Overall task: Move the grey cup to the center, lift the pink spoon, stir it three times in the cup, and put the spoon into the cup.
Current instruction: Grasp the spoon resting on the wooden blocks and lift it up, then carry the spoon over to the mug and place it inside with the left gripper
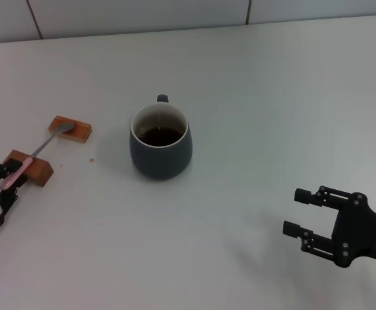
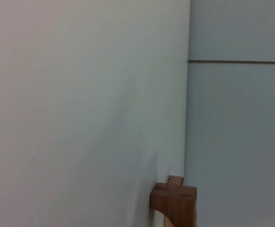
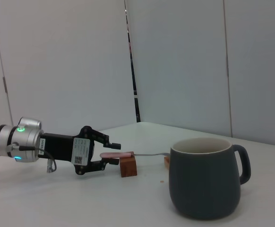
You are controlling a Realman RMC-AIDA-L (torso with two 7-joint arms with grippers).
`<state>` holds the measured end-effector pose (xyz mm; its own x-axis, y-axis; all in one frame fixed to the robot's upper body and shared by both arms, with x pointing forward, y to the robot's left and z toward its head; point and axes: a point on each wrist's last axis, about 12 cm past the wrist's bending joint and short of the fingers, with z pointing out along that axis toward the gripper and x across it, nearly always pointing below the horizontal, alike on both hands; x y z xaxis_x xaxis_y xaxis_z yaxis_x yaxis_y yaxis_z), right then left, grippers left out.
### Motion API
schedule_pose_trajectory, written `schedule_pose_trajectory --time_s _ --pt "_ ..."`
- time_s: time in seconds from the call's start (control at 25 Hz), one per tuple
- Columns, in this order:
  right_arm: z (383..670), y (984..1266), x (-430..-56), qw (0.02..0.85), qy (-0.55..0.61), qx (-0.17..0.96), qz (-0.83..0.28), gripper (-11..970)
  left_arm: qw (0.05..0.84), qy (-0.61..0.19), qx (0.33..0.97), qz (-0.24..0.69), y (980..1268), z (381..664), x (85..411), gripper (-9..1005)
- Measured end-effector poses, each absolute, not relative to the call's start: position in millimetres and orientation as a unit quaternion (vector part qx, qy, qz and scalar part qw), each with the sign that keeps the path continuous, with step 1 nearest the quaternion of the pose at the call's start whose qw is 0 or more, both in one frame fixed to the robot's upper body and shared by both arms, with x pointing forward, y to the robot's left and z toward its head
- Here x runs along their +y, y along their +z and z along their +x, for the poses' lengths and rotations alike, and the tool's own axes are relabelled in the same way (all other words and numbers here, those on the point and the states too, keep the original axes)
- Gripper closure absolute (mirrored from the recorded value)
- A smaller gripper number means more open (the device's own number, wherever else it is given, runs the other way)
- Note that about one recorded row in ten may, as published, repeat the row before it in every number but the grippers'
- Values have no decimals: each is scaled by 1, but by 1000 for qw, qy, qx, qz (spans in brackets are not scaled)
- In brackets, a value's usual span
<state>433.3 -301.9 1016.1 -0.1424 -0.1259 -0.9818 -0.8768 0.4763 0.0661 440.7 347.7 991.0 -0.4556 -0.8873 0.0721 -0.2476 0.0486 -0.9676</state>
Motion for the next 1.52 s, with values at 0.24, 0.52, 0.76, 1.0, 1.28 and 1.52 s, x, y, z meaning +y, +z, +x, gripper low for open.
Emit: schedule_pose_trajectory --time_s 0.24,0.52,0.76,1.0,1.28,1.52 --pt "434 1016 -302 537 347 672 -374 337 296 -539 661 -430 991 441 347 682" --pt "435 1016 -301 537 347 671 -375 337 294 -535 664 -431 989 441 347 684" --pt "435 1016 -301 537 347 671 -375 335 295 -534 666 -430 989 441 347 765" --pt "435 1016 -301 537 347 671 -375 335 295 -535 666 -429 989 441 346 819" --pt "436 1015 -301 536 344 674 -375 335 310 -560 656 -401 996 440 340 827" --pt "436 1014 -300 535 345 675 -374 336 355 -598 627 -351 1014 449 336 847"
